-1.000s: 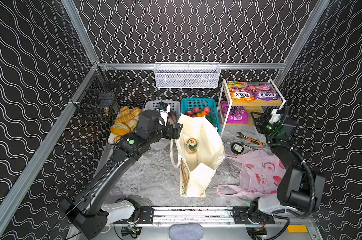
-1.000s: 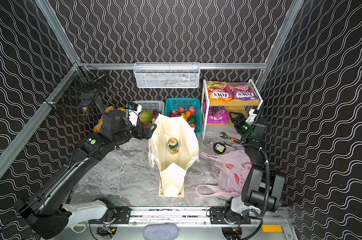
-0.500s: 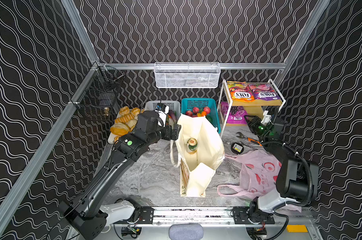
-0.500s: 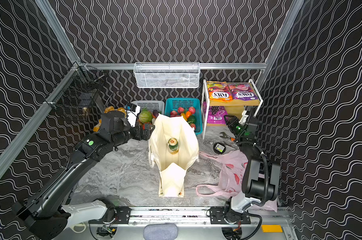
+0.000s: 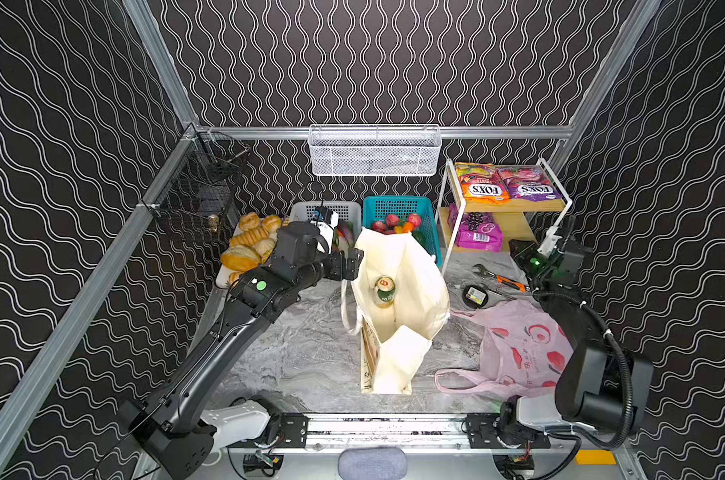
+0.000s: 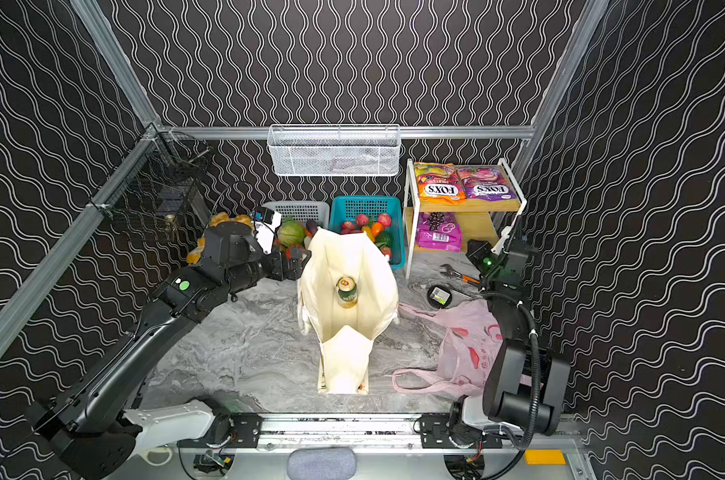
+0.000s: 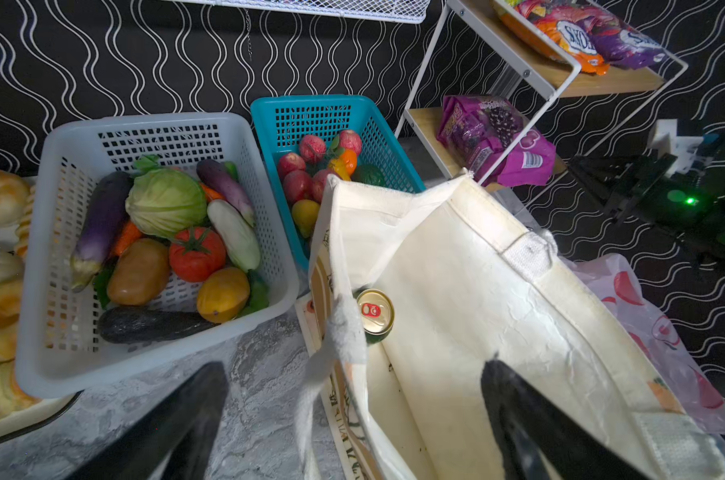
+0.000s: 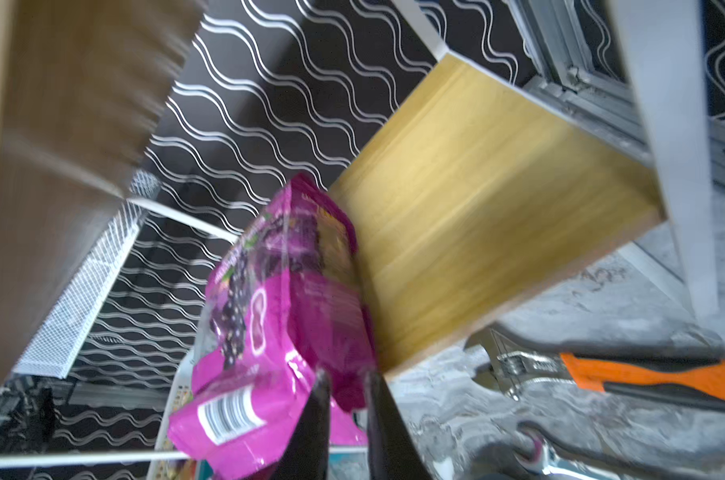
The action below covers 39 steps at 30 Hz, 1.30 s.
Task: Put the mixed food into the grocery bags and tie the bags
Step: 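Grasp the purple grape candy bag on the shelf with the right gripper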
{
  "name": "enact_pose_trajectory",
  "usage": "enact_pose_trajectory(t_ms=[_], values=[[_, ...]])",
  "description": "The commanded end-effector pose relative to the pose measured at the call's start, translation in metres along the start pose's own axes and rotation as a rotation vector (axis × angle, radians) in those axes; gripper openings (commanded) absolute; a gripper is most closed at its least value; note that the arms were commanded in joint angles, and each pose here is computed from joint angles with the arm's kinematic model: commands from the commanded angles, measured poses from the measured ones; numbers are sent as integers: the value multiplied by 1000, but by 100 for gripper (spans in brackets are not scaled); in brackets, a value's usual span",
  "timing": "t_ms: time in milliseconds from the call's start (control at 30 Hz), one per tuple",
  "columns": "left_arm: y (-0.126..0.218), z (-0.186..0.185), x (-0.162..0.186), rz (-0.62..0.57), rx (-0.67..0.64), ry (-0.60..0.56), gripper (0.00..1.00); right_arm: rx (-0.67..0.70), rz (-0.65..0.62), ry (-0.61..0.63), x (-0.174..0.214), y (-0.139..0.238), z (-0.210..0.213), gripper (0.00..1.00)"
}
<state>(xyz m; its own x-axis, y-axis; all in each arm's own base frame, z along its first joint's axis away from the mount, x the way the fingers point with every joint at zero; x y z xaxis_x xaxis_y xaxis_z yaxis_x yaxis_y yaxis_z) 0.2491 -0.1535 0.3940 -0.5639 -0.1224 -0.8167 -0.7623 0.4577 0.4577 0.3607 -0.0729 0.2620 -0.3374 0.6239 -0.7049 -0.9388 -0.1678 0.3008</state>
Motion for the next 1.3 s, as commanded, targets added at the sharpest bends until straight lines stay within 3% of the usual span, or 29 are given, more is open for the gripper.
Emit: enact_pose_trajectory(t_ms=[0, 100, 167, 333, 500, 700, 867, 967, 1167, 1267], values=[[3, -4, -8, -52, 37, 32, 99, -51, 84, 36, 5, 0, 2, 30], [1, -5, -9, -50, 48, 35, 99, -77, 92, 47, -2, -5, 2, 37], [2, -7, -10, -38, 53, 31, 99, -107, 75, 54, -18, -9, 12, 48], [4, -5, -10, -49, 36, 38, 99, -206, 62, 35, -24, -18, 17, 61], [4, -6, -10, -46, 41, 40, 99, -188, 116, -3, -20, -35, 9, 65], [1, -4, -8, -37, 35, 47, 99, -136, 188, 21, -9, -49, 6, 55], [-1, -5, -7, -26, 44, 55, 99, -26, 186, 22, -5, -44, -3, 23], [-1, -4, -6, -23, 38, 57, 99, 37, 154, 36, -6, -32, -4, 11], [-2, -3, -4, -15, 31, 62, 99, 81, 111, 53, -6, -9, -2, 9], [-2, -4, -4, -12, 33, 65, 99, 36, 137, 50, -3, -8, 2, 15]])
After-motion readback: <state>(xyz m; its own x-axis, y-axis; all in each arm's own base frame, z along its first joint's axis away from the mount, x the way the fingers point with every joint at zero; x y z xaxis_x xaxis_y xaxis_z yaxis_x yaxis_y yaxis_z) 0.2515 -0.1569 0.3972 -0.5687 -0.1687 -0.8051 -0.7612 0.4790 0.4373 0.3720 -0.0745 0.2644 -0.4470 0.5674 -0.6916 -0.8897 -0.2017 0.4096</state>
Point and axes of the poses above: each gripper's point midway between its finger pads, its own y axis back along the fingers, its own z axis along the line the jaws close on, x = y × z, the point moved 9 cm from there along y, back along the fingers, and after that the axes turned 7 degrees about y, right-handed, at the moved point
